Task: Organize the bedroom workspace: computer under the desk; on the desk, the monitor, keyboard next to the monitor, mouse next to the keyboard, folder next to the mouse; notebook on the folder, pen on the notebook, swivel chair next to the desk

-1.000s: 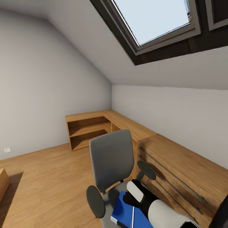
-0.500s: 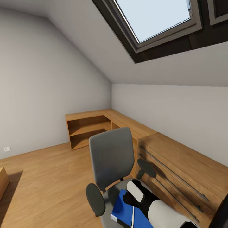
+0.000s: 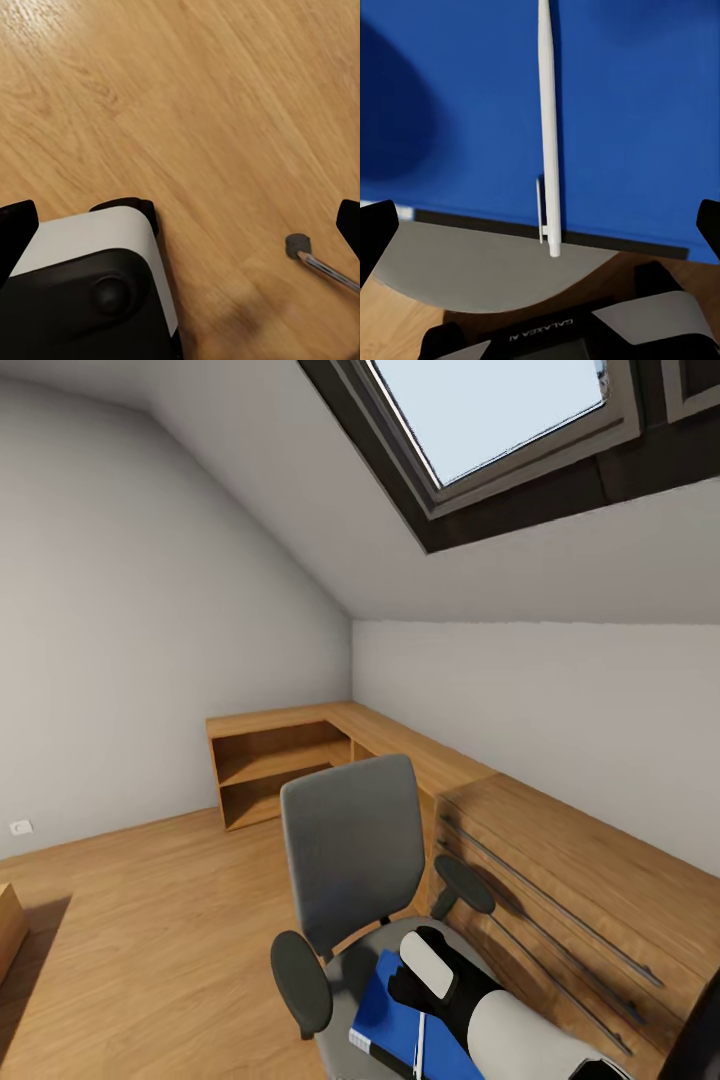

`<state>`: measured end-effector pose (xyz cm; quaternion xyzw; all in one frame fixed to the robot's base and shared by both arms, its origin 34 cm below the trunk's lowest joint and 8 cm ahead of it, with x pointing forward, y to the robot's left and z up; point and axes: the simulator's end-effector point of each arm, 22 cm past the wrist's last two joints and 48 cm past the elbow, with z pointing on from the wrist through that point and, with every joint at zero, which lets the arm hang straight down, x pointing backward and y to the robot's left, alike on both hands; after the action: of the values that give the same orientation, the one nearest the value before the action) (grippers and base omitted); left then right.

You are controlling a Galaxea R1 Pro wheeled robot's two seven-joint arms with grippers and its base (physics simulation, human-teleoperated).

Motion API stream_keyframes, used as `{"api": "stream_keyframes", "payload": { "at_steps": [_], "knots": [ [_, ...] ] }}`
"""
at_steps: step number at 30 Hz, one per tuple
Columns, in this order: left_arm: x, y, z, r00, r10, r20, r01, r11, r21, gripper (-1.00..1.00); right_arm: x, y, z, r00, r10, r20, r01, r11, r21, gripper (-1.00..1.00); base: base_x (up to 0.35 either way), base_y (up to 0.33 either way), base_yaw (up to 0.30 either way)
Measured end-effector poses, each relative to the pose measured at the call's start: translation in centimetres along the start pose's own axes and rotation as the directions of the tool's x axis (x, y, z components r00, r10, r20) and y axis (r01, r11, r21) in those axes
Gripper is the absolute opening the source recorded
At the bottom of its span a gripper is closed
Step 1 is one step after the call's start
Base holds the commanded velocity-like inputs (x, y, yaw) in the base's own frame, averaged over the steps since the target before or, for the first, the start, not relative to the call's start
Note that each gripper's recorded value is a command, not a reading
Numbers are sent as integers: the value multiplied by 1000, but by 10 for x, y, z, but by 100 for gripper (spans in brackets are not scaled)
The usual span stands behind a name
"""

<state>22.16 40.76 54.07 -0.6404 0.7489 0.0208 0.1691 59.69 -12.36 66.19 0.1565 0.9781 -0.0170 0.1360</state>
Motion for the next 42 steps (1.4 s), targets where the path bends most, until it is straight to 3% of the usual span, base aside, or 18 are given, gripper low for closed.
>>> {"api": "stream_keyframes", "payload": {
  "at_steps": [27, 42],
  "knots": [
    [14, 12, 45, 1000, -2, 0, 2, 1000, 3, 100, 16, -2, 45, 1000, 1, 3, -1, 1000, 0, 100, 0, 0, 0],
    [13, 12, 47, 1000, -5, 0, 5, 1000, 7, 100, 16, -2, 47, 1000, 1, 3, -1, 1000, 0, 100, 0, 0, 0]
  ]
}}
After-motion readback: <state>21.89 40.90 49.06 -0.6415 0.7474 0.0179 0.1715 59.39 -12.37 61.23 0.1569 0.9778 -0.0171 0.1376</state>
